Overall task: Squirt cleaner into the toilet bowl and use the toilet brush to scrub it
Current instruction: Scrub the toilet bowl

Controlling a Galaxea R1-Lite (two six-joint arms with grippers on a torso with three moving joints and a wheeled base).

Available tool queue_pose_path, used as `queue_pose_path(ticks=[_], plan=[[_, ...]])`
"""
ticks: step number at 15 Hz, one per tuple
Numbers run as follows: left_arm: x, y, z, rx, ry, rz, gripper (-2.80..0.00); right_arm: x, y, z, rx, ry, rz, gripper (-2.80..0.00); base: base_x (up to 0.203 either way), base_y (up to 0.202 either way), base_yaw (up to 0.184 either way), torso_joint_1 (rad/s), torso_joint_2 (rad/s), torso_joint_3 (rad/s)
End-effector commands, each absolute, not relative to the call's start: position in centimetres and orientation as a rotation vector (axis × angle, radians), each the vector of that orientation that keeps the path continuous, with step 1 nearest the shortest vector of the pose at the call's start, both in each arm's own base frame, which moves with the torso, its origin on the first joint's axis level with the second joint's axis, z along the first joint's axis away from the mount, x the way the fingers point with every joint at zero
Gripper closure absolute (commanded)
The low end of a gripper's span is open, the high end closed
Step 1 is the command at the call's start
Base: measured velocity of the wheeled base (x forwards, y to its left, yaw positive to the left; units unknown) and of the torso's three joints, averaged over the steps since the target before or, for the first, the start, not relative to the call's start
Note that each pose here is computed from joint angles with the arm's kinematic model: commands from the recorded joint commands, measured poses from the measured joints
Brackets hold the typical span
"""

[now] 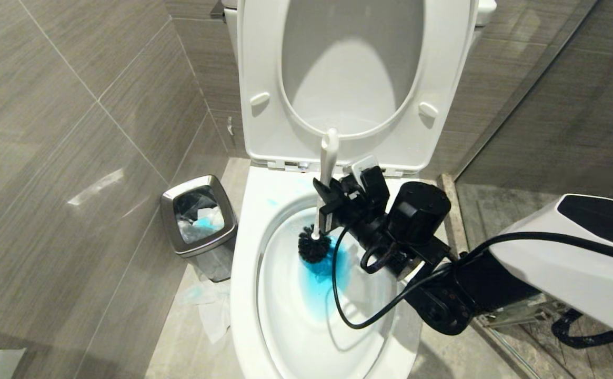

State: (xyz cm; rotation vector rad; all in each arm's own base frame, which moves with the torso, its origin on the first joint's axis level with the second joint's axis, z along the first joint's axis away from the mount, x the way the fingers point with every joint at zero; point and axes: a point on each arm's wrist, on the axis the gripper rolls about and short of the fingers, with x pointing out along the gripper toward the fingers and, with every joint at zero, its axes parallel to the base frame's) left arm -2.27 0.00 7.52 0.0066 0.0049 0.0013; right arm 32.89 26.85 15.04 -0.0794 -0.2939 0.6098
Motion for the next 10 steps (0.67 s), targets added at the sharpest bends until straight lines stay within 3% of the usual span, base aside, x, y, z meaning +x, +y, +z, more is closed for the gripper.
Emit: queue_pose_path(ticks=[1, 7, 10], plan=[[-2.3, 0.0, 7.5, 0.006, 0.005, 0.002, 0.00, 33.1, 28.1, 14.7, -0.069, -0.311, 0.632, 0.00, 0.000, 0.000, 0.000, 0.000, 0.00, 0.000], [-2.3, 0.0, 7.5, 0.006, 0.005, 0.002, 0.00, 29.6, 31.8, 14.4, -0.017, -0.305, 0.755, 0.00, 0.000, 0.000, 0.000, 0.000, 0.00, 0.000], [-2.3, 0.0, 7.5, 0.006, 0.005, 0.002, 0.00, 26.9, 30.9, 14.1, -0.015, -0.281, 0.788, 0.00, 0.000, 0.000, 0.000, 0.000, 0.00, 0.000]])
